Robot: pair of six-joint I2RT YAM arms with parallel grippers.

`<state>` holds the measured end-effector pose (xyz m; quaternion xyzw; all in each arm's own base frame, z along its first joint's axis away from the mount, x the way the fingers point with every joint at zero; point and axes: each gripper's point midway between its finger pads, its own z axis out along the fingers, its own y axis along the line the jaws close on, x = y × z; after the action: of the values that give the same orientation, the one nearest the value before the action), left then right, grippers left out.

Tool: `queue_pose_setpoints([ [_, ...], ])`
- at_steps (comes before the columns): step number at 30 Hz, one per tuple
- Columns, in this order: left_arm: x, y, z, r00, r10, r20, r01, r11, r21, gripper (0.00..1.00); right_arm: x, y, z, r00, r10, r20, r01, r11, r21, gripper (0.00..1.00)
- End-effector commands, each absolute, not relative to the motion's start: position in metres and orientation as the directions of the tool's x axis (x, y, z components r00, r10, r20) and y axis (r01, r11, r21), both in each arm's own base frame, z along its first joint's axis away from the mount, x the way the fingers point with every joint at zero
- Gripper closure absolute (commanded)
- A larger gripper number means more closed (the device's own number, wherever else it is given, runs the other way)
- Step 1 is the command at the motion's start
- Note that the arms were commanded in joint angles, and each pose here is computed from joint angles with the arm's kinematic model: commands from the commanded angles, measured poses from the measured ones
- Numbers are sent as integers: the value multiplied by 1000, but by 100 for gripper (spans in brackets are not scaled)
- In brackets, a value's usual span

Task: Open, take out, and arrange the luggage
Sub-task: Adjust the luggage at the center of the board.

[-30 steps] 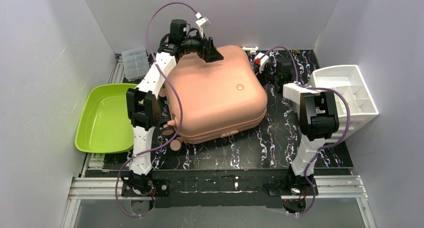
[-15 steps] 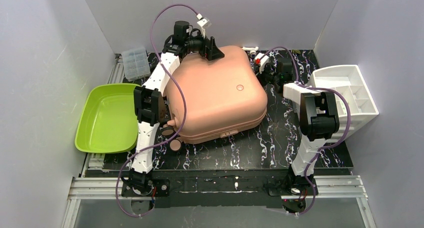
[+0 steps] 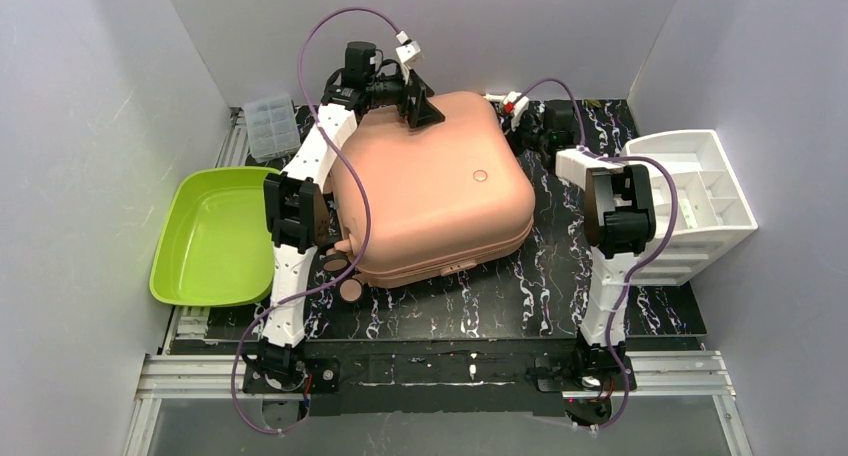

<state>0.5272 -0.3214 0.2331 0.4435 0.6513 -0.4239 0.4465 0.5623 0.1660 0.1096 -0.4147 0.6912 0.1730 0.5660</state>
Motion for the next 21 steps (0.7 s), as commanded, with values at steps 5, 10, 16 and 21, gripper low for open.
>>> queue_pose_setpoints([
  [5,349,-367,111,-618,502,-604,700,1,-714,18,588,158,73,-95,-430,-898,-776,597,-204,99],
  [10,333,-370,113,-618,526,-585,680,-16,-733,20,579,178,81,-52,-378,-924,-845,510,-161,99],
  [16,353,-359,152,-592,484,-644,747,30,-664,2,545,182,97,36,-379,-925,-877,432,-212,99],
  [21,390,-331,216,-622,333,-709,777,149,-612,2,526,179,92,31,-408,-913,-886,410,-214,99],
])
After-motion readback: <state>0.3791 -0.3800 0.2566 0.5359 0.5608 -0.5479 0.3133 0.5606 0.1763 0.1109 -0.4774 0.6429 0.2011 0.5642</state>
